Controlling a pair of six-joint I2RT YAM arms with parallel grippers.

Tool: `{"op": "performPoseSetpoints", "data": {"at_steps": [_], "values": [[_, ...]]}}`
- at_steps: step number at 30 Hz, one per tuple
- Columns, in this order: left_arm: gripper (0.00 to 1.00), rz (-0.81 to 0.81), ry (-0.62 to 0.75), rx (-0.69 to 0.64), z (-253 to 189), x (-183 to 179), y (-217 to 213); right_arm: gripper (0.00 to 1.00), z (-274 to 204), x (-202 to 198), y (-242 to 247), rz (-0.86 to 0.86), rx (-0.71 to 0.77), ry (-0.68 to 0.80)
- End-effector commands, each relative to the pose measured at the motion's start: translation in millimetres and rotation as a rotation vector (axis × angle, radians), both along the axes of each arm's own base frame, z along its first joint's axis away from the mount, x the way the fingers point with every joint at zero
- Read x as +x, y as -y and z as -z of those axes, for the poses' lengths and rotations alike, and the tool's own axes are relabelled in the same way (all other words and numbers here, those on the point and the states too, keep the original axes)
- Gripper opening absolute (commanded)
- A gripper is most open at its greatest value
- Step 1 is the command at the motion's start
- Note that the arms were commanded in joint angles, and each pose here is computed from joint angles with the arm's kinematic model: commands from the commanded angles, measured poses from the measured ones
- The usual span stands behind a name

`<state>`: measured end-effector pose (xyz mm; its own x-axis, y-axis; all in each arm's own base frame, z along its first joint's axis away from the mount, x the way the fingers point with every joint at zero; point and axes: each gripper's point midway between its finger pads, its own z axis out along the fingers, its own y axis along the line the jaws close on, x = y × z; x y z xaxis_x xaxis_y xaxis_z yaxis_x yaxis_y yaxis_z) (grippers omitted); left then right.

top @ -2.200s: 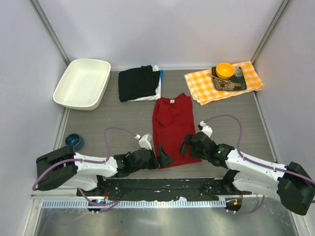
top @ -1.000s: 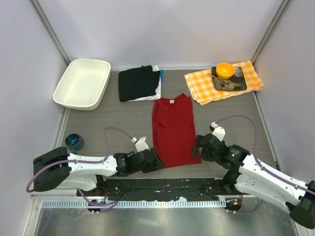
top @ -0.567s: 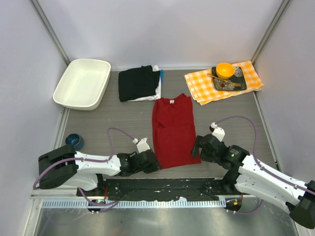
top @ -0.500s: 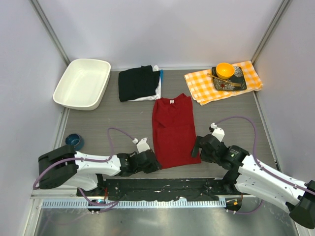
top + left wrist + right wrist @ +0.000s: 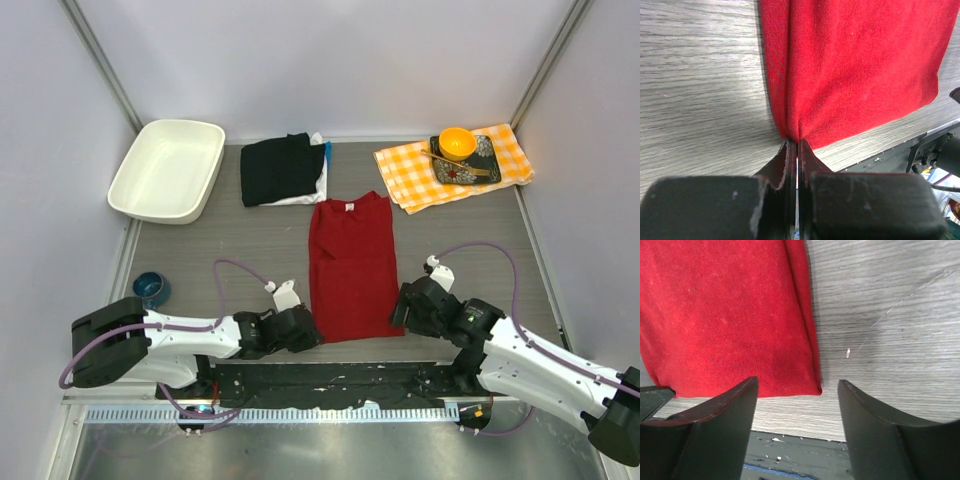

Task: Fold and stack the t-shirts
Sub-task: Fold the tshirt

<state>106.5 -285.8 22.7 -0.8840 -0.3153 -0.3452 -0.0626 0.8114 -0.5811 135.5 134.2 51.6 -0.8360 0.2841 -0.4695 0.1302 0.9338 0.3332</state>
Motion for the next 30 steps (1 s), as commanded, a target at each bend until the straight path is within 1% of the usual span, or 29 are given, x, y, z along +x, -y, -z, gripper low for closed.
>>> {"op": "performPoseSetpoints", "data": {"at_steps": [1,2,5,13,17,22,23,25,26,30], "values": [[0.0,-0.013,0.011,0.075,12,2,-18,0.66,7,-5,-5,0.002,0.034,-0.025],[0.0,-0.013,0.01,0.077,13,2,-17,0.64,8,-7,-6,-0.001,0.043,-0.03],[0.0,-0.013,0.009,0.076,14,2,-17,0.6,15,-10,-4,0.008,0.045,-0.044],[0.0,-0.019,0.01,0.074,14,3,-17,0.56,29,-18,-3,0.017,0.067,-0.069],[0.0,-0.023,0.004,0.078,16,2,-19,0.45,31,-17,-5,0.019,0.076,-0.073],[0.0,-0.027,0.005,0.081,17,2,-21,0.39,36,-16,-6,0.02,0.076,-0.075],[0.0,-0.028,0.006,0.082,17,3,-21,0.36,37,-16,-6,0.021,0.075,-0.076],[0.0,-0.029,0.006,0.083,17,2,-22,0.32,39,-15,-7,0.022,0.07,-0.077],[0.0,-0.031,0.006,0.083,18,3,-23,0.27,40,-15,-7,0.022,0.066,-0.076],[0.0,-0.031,0.004,0.079,19,3,-23,0.21,43,-12,-7,0.026,0.049,-0.076]]}}
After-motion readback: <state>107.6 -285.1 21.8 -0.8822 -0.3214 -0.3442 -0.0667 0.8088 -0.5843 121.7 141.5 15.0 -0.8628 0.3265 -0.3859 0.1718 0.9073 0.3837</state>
